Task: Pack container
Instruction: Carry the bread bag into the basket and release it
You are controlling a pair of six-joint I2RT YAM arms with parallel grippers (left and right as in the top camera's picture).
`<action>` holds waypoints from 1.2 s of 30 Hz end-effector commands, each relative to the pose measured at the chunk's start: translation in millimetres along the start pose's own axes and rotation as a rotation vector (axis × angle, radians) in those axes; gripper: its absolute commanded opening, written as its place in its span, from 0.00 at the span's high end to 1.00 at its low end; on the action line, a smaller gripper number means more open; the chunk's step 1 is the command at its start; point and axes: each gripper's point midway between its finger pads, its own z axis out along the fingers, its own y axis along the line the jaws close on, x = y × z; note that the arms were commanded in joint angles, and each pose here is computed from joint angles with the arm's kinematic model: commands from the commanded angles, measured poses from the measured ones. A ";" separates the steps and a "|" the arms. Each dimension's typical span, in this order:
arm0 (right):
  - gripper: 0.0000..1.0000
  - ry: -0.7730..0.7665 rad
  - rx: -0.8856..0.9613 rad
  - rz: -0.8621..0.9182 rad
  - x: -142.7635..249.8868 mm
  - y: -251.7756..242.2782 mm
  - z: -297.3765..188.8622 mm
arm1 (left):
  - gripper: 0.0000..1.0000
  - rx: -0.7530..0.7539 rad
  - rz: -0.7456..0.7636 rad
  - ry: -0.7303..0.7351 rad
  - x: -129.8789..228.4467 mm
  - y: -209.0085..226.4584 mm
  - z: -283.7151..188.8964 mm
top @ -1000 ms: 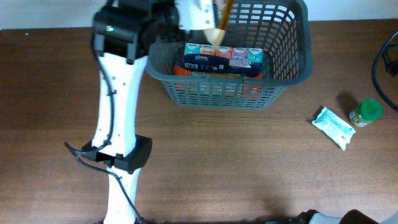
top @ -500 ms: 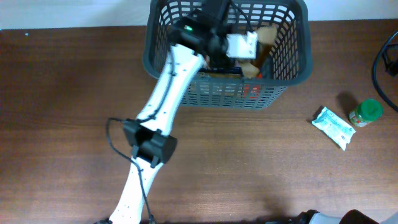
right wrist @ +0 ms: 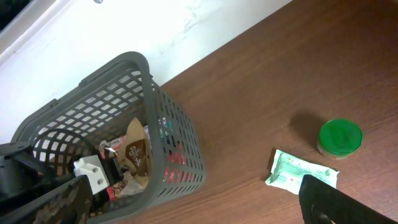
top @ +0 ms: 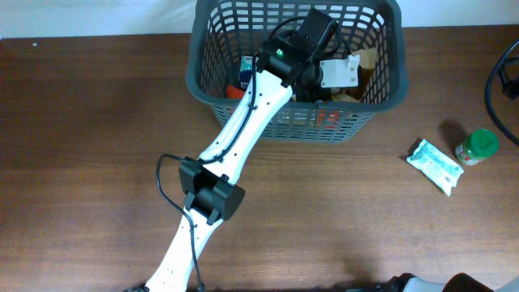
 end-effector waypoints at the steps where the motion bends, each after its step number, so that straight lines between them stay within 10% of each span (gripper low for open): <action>1: 0.01 -0.009 0.002 -0.006 -2.1 -0.7 -2.3 | 0.98 -0.016 -0.041 0.034 10.7 5.0 13.5; 9: 0.01 -0.009 0.002 -0.006 -2.1 -0.8 -2.2 | 0.98 0.014 -0.048 0.055 20.3 -0.9 35.9; 11: 0.01 -0.009 0.002 -0.006 -2.1 -0.8 -2.2 | 0.66 0.012 -0.050 0.054 20.1 -0.5 35.9; 13: 0.00 -0.009 0.002 -0.006 -2.1 -0.8 -2.2 | 0.01 0.005 -0.068 0.048 18.2 1.2 33.3; 27: 0.01 -0.009 0.002 -0.006 -2.1 -0.8 -2.2 | 0.01 -0.396 -0.487 -0.183 16.1 86.2 -207.1; 36: 0.01 -0.009 0.002 -0.006 -2.0 -0.8 -2.2 | 0.01 -0.642 -1.003 -0.187 149.8 111.7 -340.6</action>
